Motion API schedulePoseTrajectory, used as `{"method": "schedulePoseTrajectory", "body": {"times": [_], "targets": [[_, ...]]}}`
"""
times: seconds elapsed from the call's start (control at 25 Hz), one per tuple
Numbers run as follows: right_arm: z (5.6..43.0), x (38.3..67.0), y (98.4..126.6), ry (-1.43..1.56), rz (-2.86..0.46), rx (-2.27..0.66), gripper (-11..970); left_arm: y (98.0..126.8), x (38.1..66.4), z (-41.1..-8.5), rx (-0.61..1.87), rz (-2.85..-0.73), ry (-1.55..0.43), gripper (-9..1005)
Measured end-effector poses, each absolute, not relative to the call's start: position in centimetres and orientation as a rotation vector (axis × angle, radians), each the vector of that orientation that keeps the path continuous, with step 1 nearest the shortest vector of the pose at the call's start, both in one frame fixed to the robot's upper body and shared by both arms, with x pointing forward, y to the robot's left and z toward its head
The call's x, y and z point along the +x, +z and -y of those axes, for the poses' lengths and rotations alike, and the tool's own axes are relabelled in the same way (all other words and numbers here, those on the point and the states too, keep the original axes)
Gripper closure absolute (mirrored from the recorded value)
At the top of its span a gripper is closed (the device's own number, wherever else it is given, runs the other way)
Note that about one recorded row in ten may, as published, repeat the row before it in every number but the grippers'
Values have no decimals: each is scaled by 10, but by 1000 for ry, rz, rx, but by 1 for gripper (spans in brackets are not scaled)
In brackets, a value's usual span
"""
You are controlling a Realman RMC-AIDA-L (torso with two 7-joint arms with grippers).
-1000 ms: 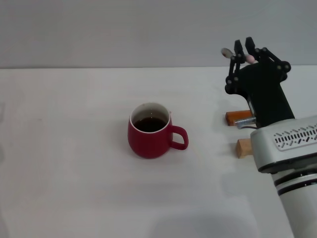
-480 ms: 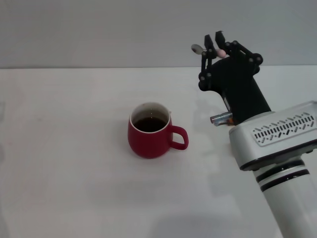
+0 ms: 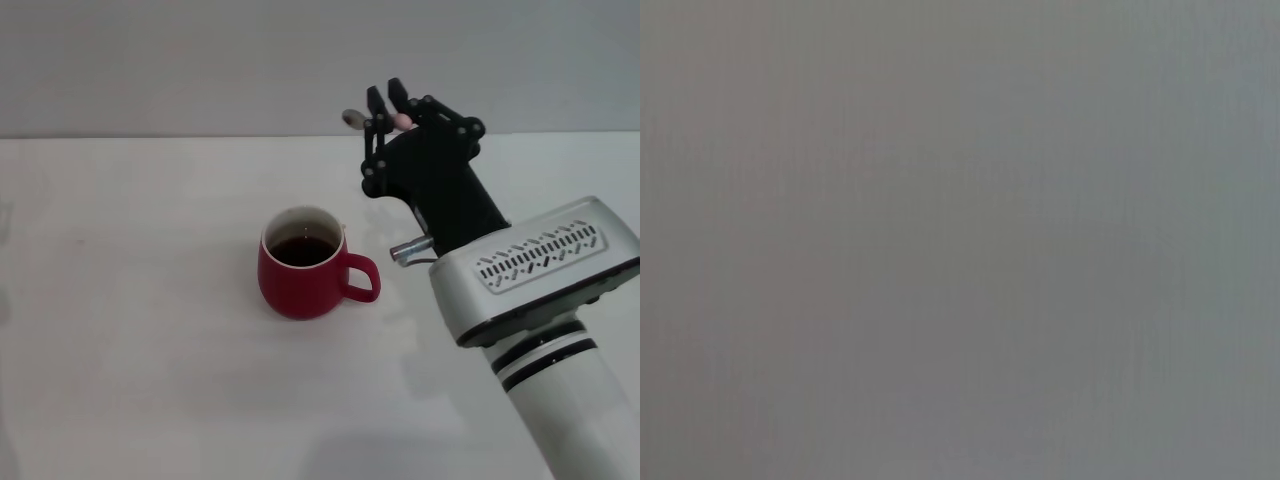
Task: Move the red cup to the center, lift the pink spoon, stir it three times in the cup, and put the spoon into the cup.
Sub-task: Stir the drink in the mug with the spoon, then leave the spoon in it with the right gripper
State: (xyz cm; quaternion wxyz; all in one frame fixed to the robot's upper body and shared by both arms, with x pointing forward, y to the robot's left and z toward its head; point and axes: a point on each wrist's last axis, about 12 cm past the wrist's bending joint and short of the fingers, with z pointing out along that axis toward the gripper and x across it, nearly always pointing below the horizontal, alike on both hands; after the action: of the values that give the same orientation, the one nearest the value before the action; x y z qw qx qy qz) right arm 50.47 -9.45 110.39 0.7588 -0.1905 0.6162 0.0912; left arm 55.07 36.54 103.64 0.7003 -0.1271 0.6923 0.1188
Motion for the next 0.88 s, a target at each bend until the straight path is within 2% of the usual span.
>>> {"method": "schedulePoseTrajectory", "body": {"times": [0.88], "targets": [[75,482,1110,247,-1451,-546,826,1036,550,-364,-274,-1545,264,152]]}}
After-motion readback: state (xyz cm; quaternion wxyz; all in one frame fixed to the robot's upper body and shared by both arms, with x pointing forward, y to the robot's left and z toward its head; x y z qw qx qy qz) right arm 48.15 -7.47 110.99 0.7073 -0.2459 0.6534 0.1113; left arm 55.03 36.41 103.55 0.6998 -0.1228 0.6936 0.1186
